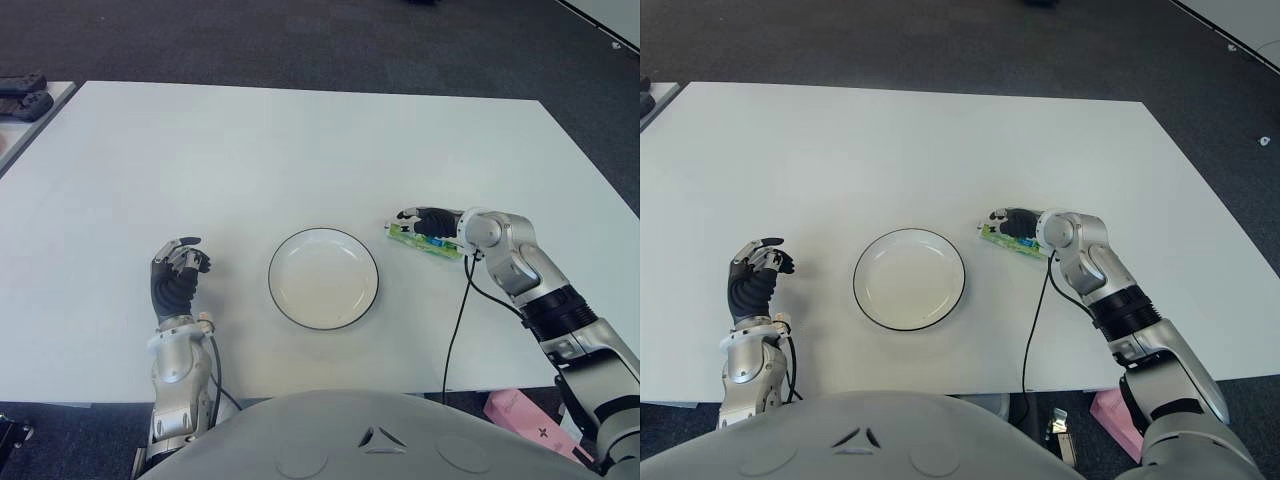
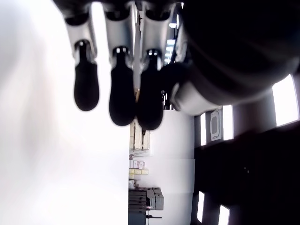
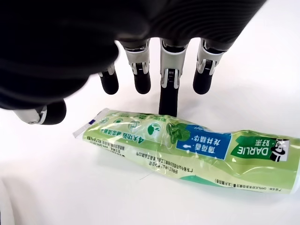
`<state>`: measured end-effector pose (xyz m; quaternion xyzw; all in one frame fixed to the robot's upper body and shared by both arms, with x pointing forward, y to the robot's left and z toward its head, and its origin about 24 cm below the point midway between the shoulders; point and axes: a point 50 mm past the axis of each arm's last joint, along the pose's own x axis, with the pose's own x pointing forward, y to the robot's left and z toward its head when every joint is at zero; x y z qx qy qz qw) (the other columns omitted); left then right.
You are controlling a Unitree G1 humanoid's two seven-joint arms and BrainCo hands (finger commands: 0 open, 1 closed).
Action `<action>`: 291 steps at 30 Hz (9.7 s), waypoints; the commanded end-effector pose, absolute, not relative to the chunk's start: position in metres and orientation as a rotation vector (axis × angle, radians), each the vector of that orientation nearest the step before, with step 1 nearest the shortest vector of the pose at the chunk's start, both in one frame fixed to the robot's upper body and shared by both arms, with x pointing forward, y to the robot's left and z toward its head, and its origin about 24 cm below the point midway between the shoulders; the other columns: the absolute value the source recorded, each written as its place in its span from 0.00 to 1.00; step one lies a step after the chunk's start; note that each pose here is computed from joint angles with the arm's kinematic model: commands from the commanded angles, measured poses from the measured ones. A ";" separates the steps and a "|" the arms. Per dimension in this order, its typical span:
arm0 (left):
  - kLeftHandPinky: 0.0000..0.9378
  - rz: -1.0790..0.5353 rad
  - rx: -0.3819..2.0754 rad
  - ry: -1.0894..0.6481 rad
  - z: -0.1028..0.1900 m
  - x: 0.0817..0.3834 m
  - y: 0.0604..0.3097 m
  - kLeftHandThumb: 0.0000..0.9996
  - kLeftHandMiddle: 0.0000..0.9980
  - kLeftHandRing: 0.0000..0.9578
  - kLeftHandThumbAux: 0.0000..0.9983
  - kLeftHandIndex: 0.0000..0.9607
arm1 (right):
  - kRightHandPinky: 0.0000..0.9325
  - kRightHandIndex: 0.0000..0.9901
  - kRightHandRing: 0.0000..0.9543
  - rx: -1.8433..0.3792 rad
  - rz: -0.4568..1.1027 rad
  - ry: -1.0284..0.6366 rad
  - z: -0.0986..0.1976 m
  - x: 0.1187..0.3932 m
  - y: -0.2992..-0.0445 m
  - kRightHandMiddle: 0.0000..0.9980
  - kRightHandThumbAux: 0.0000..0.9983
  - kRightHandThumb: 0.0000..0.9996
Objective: Put the toothpaste on the table into the plate.
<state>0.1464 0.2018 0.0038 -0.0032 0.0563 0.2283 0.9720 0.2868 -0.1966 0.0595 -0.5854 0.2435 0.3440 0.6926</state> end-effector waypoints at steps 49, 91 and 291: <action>0.61 0.517 -0.051 0.102 0.009 0.133 0.202 0.70 0.65 0.65 0.72 0.46 | 0.00 0.00 0.00 -1.689 0.740 0.542 -0.049 0.207 -0.212 0.00 0.11 0.61; 0.61 0.488 -0.046 0.108 0.005 0.130 0.209 0.70 0.65 0.66 0.72 0.45 | 0.00 0.00 0.00 -1.875 0.748 0.043 -0.041 0.233 -0.235 0.00 0.12 0.64; 0.63 0.468 -0.028 0.094 0.010 0.125 0.203 0.70 0.66 0.66 0.72 0.45 | 0.00 0.00 0.00 -1.862 1.211 0.070 -0.028 0.209 -0.269 0.00 0.12 0.55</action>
